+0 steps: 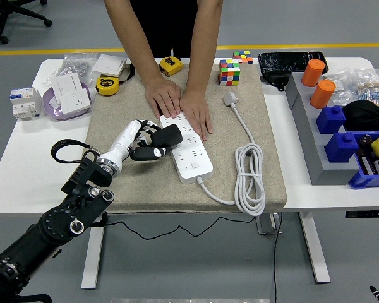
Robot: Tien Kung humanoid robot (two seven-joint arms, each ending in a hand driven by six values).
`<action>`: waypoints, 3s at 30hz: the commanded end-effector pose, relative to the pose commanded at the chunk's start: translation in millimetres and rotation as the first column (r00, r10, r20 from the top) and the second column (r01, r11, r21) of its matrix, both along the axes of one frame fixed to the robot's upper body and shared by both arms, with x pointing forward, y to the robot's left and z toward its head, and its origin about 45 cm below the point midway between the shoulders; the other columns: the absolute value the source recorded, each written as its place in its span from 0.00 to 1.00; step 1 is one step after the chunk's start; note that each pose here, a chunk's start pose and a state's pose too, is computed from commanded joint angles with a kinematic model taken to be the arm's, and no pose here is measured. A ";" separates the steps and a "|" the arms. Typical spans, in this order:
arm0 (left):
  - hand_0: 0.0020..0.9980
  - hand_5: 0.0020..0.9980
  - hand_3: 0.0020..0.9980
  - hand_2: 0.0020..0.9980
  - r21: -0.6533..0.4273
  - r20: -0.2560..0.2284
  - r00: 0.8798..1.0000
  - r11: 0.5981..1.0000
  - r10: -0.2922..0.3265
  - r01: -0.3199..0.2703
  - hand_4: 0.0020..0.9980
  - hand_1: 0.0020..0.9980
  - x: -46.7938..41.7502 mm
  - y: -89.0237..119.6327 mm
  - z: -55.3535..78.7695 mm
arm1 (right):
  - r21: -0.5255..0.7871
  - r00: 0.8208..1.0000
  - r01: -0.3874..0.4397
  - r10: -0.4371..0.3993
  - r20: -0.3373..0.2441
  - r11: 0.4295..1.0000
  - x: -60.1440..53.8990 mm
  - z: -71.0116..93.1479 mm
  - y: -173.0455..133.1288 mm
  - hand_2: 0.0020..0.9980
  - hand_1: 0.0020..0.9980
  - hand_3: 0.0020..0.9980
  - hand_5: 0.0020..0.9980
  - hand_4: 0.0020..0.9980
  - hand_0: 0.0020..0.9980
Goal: Pick up the plug,place it near the board,insert it into the board,press the button
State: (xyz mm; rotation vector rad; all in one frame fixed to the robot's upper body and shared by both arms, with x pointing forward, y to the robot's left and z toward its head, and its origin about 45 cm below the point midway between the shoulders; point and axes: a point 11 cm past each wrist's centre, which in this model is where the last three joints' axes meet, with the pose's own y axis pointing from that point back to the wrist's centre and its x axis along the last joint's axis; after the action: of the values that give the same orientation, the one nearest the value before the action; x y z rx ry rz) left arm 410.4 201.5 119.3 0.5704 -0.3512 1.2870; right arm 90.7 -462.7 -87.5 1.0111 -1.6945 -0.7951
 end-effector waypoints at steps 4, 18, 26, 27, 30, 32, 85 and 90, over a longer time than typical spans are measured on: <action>0.26 0.16 0.37 0.29 -0.070 0.040 0.999 0.997 0.017 -0.015 0.66 0.23 2.3 -1.2 17.1 | 0.002 1.000 0.006 -0.006 0.003 1.000 -0.1 -0.3 0.7 0.75 0.77 0.80 0.94 1.00 0.76; 0.28 0.18 0.38 0.29 0.020 0.213 0.961 0.983 0.174 -0.182 0.67 0.26 -0.7 41.4 51.2 | 0.013 0.999 0.035 -0.035 0.009 0.999 -5.3 -2.8 4.2 0.75 0.77 0.80 0.94 1.00 0.76; 0.47 0.20 0.41 0.41 0.226 0.245 0.963 0.959 0.114 -0.171 0.67 0.47 -2.8 46.6 47.2 | 0.014 0.999 0.041 -0.041 0.009 0.999 -6.9 -3.1 4.3 0.75 0.77 0.80 0.94 1.00 0.76; 0.47 0.20 0.41 0.41 0.243 0.234 0.967 0.956 0.104 -0.162 0.67 0.47 -3.5 46.0 43.6 | 0.015 0.999 0.041 -0.041 0.010 0.999 -6.6 -3.2 4.5 0.75 0.77 0.80 0.94 1.00 0.76; 0.47 0.20 0.41 0.41 0.290 0.193 0.979 0.949 0.072 -0.127 0.67 0.47 -5.9 42.4 30.1 | 0.015 0.999 0.042 -0.042 0.011 0.999 -6.0 -3.0 4.4 0.75 0.77 0.80 0.94 1.00 0.76; 0.64 0.20 0.41 0.51 0.304 0.165 0.984 0.946 0.064 -0.112 0.67 0.64 -7.6 42.4 21.9 | 0.014 0.999 0.043 -0.043 0.011 0.999 -6.1 -2.9 4.2 0.75 0.77 0.80 0.94 1.00 0.76; 1.00 1.00 1.00 1.00 0.018 0.087 0.993 0.997 0.078 -0.080 1.00 1.00 -17.9 46.9 23.4 | 0.027 0.999 0.041 -0.042 0.016 0.999 -6.4 -3.9 6.4 0.75 0.77 0.80 0.94 1.00 0.76; 1.00 1.00 1.00 1.00 -0.252 0.202 0.971 0.965 0.126 -0.073 1.00 1.00 -25.9 44.5 61.1 | 0.030 0.999 0.043 -0.043 0.016 0.999 -7.1 -4.6 7.6 0.75 0.77 0.80 0.94 1.00 0.76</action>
State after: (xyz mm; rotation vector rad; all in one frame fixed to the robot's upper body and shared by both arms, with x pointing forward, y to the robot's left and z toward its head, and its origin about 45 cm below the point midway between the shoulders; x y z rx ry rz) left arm 384.5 246.0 180.4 0.2417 -0.3409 1.4701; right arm 83.6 -455.1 -92.1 1.0070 -1.7276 -0.8443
